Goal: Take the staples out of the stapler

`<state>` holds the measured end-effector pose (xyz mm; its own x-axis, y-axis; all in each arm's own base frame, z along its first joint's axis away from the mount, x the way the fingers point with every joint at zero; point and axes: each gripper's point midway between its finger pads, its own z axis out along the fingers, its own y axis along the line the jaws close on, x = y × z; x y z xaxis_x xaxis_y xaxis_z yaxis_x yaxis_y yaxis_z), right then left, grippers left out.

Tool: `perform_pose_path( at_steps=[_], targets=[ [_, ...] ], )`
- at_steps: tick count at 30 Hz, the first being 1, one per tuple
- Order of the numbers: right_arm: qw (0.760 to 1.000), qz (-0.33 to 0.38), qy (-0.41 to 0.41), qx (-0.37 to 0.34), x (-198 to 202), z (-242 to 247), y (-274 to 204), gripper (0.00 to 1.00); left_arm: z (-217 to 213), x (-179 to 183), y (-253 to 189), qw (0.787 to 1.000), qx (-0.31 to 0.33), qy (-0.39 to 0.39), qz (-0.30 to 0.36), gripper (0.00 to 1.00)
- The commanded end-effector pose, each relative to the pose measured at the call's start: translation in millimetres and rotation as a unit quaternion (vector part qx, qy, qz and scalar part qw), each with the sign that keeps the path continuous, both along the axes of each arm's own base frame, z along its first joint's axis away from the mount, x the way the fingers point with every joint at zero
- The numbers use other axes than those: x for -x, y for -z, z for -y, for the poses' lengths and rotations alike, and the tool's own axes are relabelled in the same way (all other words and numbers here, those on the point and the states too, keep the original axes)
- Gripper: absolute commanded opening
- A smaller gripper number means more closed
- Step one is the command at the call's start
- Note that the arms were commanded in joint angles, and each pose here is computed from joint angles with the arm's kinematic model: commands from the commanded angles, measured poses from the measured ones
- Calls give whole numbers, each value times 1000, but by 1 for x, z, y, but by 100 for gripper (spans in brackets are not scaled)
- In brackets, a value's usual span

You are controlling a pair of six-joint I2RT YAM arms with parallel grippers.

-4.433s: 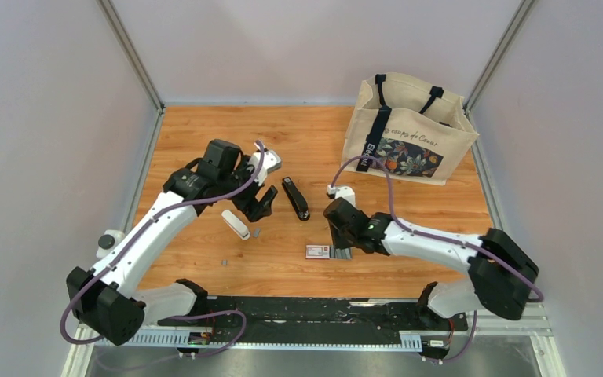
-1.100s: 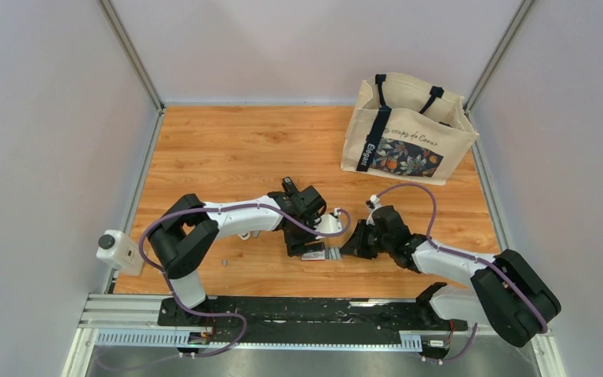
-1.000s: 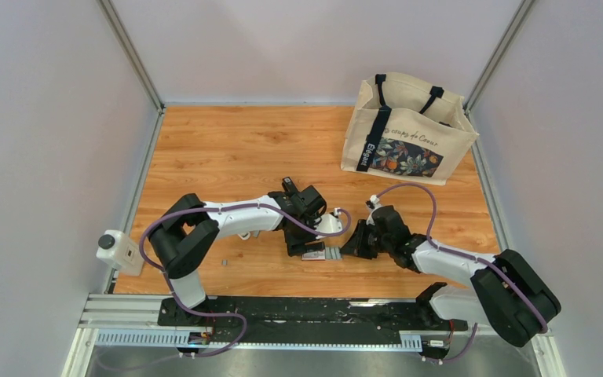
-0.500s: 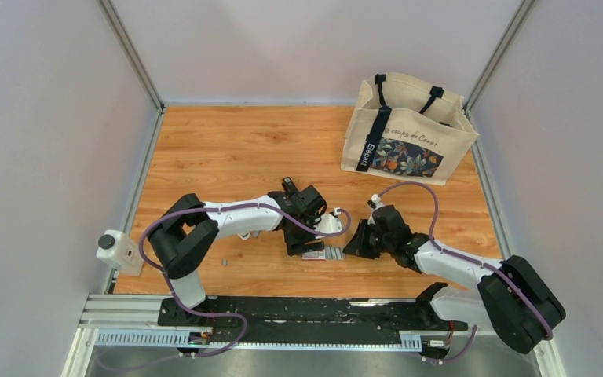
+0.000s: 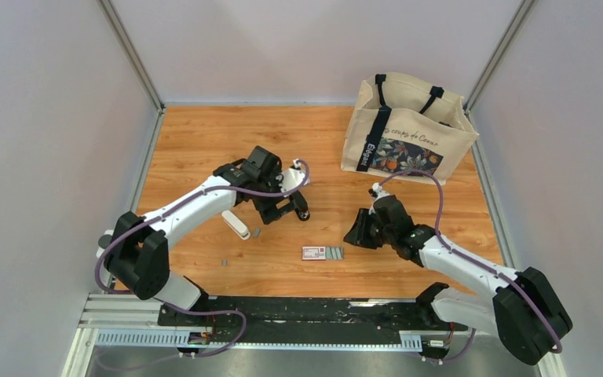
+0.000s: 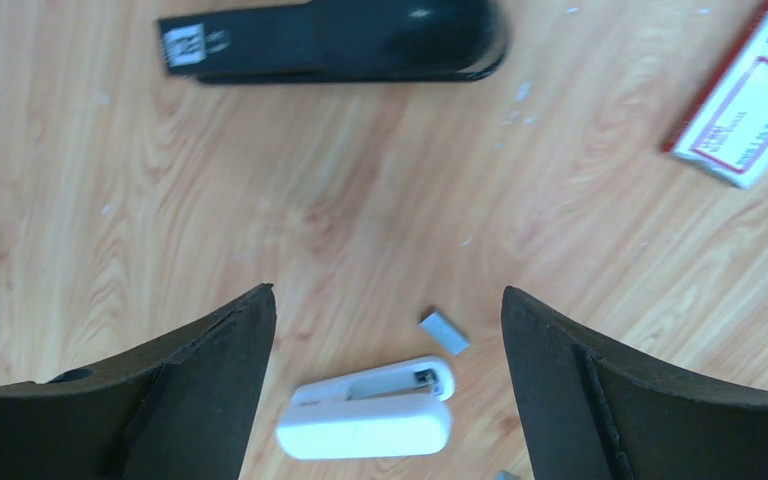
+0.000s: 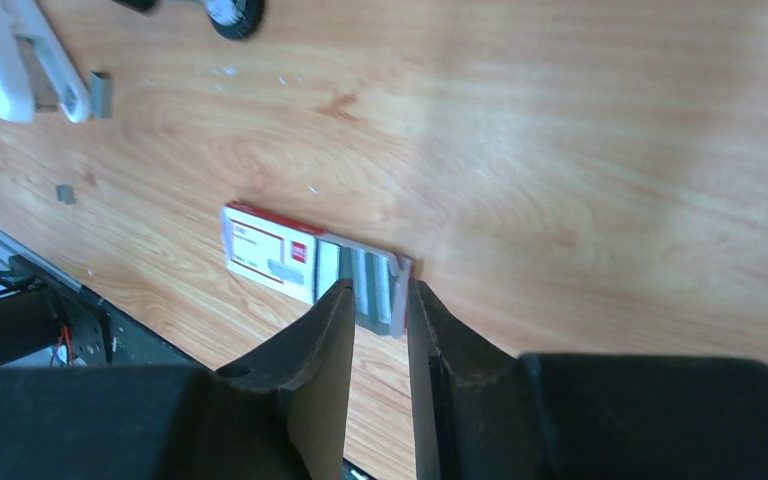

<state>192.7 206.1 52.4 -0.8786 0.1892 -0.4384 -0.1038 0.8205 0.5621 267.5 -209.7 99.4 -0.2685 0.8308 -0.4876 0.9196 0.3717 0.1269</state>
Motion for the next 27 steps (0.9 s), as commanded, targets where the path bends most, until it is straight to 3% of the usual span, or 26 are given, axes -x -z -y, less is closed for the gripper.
perform_pose_path(
  at_steps=[1,8,13,17,19,20,22,23,24,27],
  targets=[
    [998,54,-3,9,-24,-4,-35,29,-20,-9,-9,1000,-12,-10,15,91],
    [997,70,6,9,-30,-3,-46,29,-43,-3,44,994,-83,-65,-39,88],
    [993,111,-27,1,-35,-11,-70,34,-51,-13,28,989,-1,-132,-67,89],
    [980,142,-136,9,-41,-44,-87,42,-63,-31,-30,982,75,-168,-36,91],
    [960,189,-205,28,-48,-64,-105,47,-75,-34,-54,977,101,-187,-33,92],
    [950,182,-251,42,-41,-81,-92,49,-81,-35,-67,975,111,-193,-21,92],
    [912,224,-332,85,-38,-101,-89,54,-97,-36,-82,969,124,-215,-14,92],
    [889,238,-379,101,-32,-125,-84,56,-103,-35,-89,967,129,-221,-5,92],
    [850,276,-430,129,-34,-134,-80,57,-115,-36,-93,963,130,-235,0,92],
    [778,312,-525,145,-25,-173,-69,62,-136,-37,-102,955,142,-262,7,92]
  ],
)
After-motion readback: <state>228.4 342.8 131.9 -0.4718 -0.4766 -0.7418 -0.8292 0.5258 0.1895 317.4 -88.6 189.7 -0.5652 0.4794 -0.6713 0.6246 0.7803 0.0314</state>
